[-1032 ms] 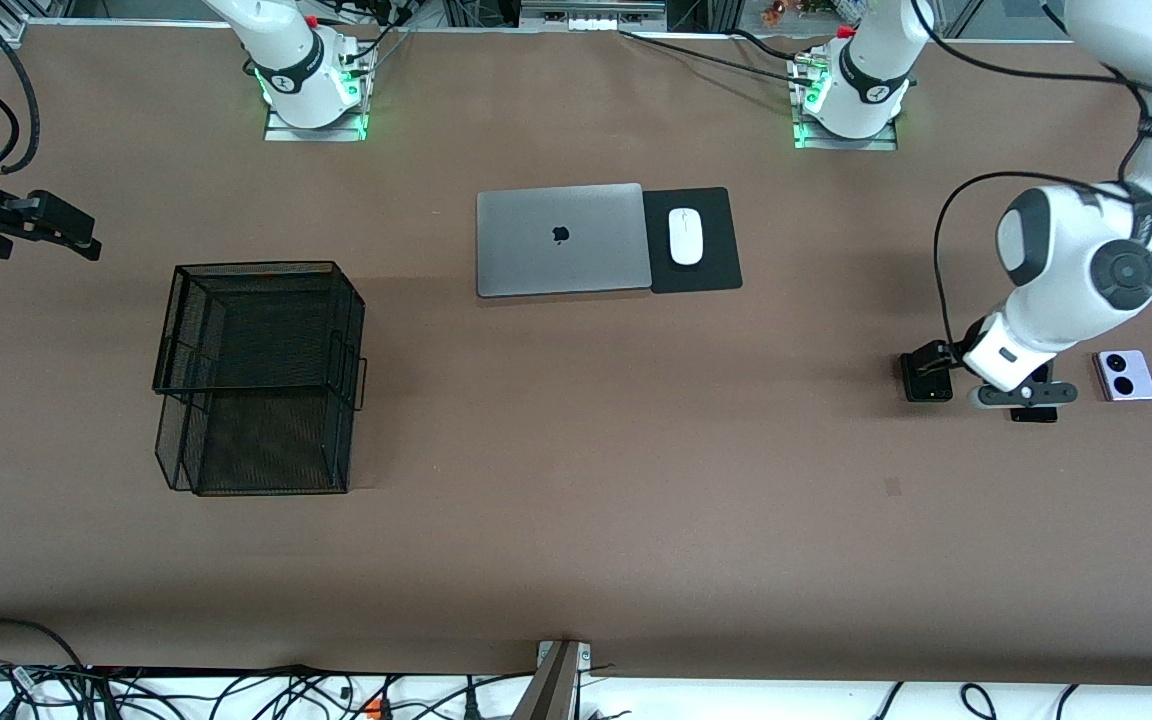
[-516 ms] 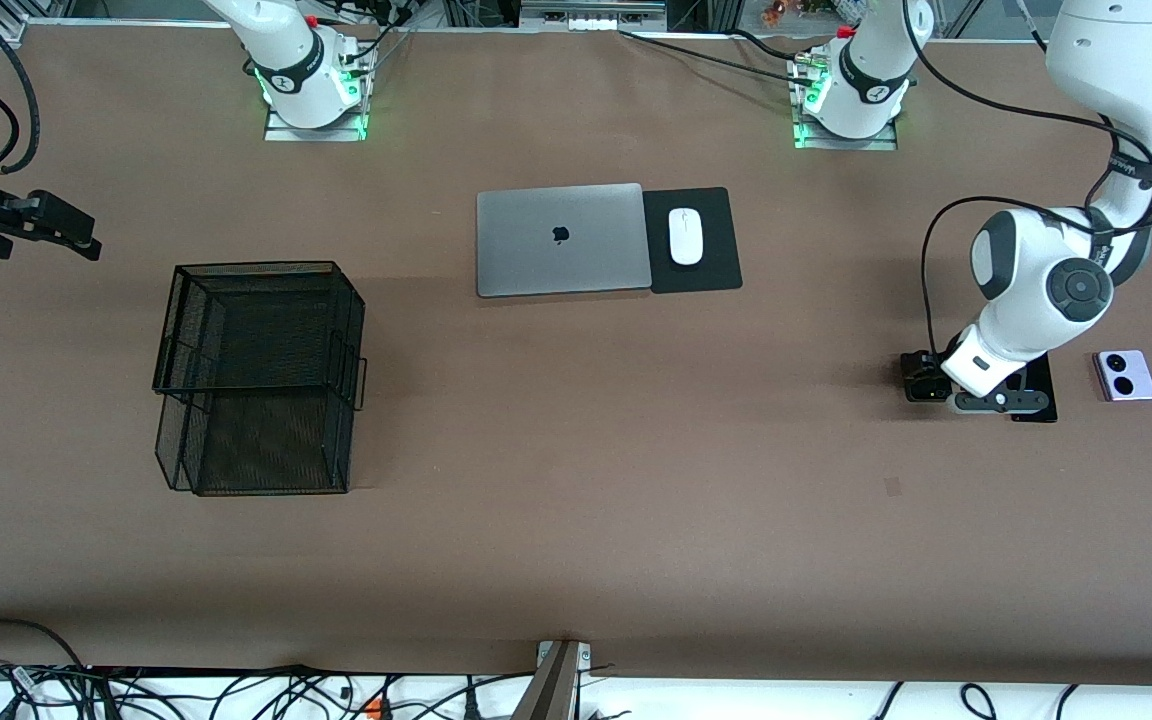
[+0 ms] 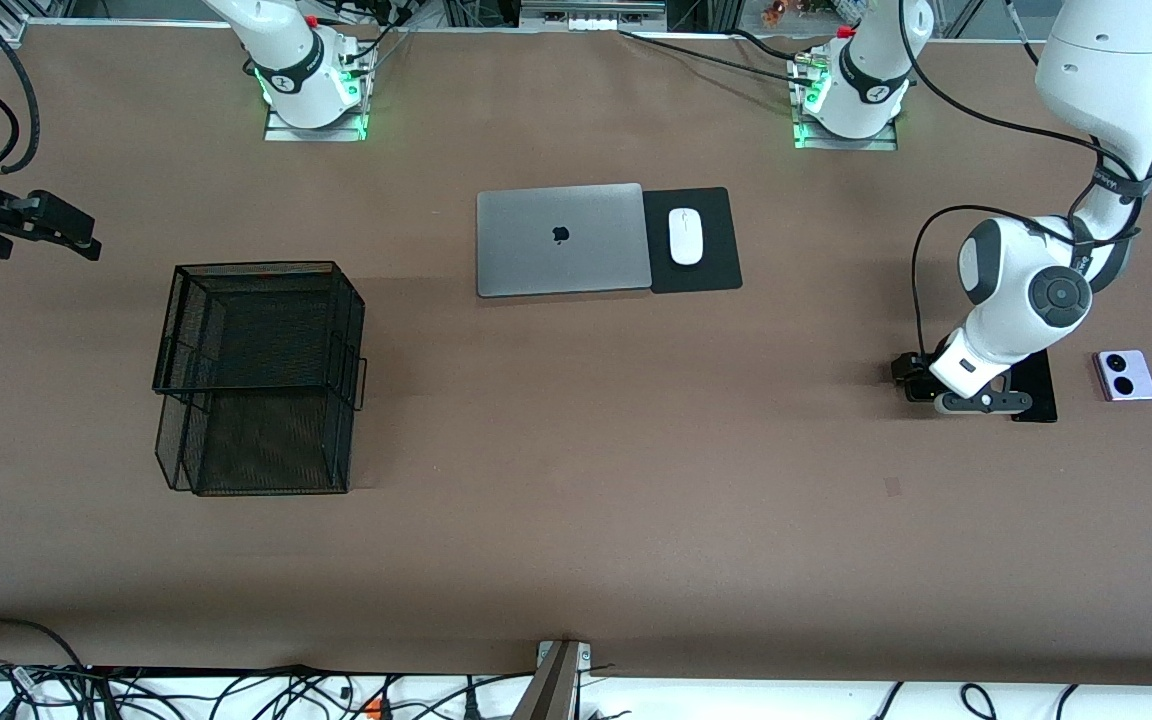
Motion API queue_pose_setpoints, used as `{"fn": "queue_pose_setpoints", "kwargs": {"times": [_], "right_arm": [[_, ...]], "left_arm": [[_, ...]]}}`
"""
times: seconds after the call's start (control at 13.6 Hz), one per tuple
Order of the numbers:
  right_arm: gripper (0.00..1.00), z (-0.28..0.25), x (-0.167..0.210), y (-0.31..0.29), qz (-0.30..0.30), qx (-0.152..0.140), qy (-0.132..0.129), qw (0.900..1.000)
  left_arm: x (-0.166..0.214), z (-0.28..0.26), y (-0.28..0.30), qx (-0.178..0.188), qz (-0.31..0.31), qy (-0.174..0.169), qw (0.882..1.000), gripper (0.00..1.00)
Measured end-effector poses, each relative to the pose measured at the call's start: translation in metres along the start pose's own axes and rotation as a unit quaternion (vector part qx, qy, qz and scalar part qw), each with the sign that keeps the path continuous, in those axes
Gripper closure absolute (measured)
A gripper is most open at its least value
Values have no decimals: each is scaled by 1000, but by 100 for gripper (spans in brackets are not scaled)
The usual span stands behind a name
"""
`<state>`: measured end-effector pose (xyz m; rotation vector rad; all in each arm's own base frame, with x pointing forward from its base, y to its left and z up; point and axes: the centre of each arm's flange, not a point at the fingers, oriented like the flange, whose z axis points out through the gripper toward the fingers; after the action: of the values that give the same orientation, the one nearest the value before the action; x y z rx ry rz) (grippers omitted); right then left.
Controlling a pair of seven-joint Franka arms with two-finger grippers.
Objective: Place phones with both arms
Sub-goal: 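Lower and close the left gripper on the black flip phone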
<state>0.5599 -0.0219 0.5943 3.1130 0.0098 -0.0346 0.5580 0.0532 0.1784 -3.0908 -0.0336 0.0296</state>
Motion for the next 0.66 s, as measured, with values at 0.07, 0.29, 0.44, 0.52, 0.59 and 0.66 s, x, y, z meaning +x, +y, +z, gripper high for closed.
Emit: {"fn": "queue_pose_setpoints", "kwargs": {"times": [0.07, 0.29, 0.44, 0.52, 0.59, 0.66], "right_arm": [[0, 0, 0, 0, 0, 0, 0, 1000], [0, 0, 0, 0, 0, 0, 0, 1000], [0, 0, 0, 0, 0, 0, 0, 1000], [0, 0, 0, 0, 0, 0, 0, 1000], [0, 0, 0, 0, 0, 0, 0, 1000], [0, 0, 0, 0, 0, 0, 0, 1000]], "left_arm": [[-1, 3, -1, 0, -1, -2, 1000, 0], [-3, 12, -6, -1, -5, -5, 1000, 0], [-4, 17, -8, -2, -7, -7, 1000, 0], [-4, 19, -8, -2, -7, -8, 1000, 0], [-4, 18, -7, -2, -6, -7, 1000, 9], [-3, 15, -6, -2, -5, -5, 1000, 19]]}}
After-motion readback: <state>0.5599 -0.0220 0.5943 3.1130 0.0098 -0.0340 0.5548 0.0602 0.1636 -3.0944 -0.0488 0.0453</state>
